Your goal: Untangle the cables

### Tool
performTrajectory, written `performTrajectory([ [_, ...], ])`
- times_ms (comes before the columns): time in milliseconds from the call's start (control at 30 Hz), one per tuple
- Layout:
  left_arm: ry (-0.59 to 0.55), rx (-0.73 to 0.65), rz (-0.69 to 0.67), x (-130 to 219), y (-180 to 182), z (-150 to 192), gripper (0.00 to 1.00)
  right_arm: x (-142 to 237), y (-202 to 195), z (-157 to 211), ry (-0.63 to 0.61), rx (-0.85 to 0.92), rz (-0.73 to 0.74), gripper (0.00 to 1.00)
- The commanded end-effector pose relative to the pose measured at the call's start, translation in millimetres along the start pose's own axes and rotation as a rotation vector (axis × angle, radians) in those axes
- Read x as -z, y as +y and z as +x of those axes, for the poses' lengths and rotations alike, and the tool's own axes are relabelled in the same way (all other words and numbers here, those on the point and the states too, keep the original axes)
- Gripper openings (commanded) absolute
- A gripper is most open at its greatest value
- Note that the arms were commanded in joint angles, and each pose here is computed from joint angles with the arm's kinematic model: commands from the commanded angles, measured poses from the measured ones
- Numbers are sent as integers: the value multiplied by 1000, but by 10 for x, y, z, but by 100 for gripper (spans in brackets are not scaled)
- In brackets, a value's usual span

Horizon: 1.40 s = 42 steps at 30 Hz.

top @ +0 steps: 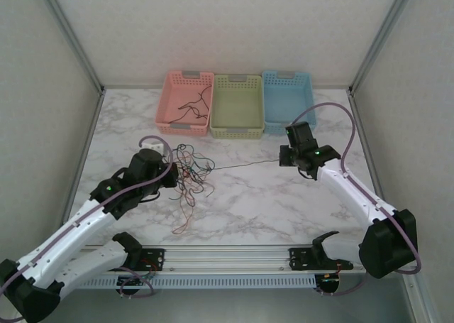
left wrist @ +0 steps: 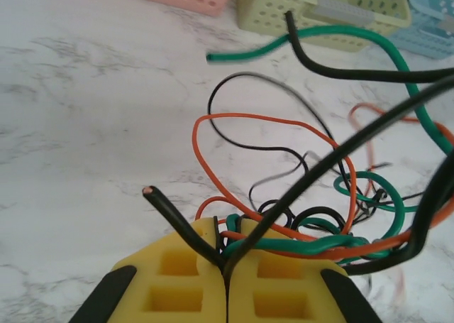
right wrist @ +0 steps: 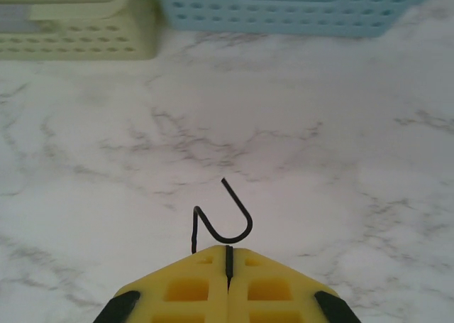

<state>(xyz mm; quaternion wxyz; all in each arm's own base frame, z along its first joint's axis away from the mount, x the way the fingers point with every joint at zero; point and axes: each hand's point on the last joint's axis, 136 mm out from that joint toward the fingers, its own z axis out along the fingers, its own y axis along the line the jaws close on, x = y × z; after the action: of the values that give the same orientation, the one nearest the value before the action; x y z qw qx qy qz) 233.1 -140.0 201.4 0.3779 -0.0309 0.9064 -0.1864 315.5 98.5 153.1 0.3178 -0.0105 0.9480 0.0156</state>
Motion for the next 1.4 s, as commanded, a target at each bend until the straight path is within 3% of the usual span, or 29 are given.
performTrajectory([
  [0, -66, 22, -119, 198, 281, -102, 0, 66, -446, -36, -2, -60, 150, 0],
  [567, -270, 19, -251, 1072, 603, -519, 0, -38, -1261, -5, 19, -317, 325, 0],
  [933, -335, -37, -352, 1397, 796, -628, 0, -76, -1260, -113, 1, -374, 277, 0],
  [1100, -343, -51, -387, 1452, 856, -639, 0, -2, -1422, -166, 0, -370, 333, 0],
  [1167, -343, -54, -378, 1449, 844, -637, 0, 30, -1343, -259, -42, -396, 265, 0],
  [1267, -298, -67, -288, 1309, 673, -592, 0, 52, -872, -437, -104, -403, -16, 0],
  [1367, -234, -67, -157, 1101, 401, -534, 0, 99, -480, -517, -104, -360, -193, 0],
])
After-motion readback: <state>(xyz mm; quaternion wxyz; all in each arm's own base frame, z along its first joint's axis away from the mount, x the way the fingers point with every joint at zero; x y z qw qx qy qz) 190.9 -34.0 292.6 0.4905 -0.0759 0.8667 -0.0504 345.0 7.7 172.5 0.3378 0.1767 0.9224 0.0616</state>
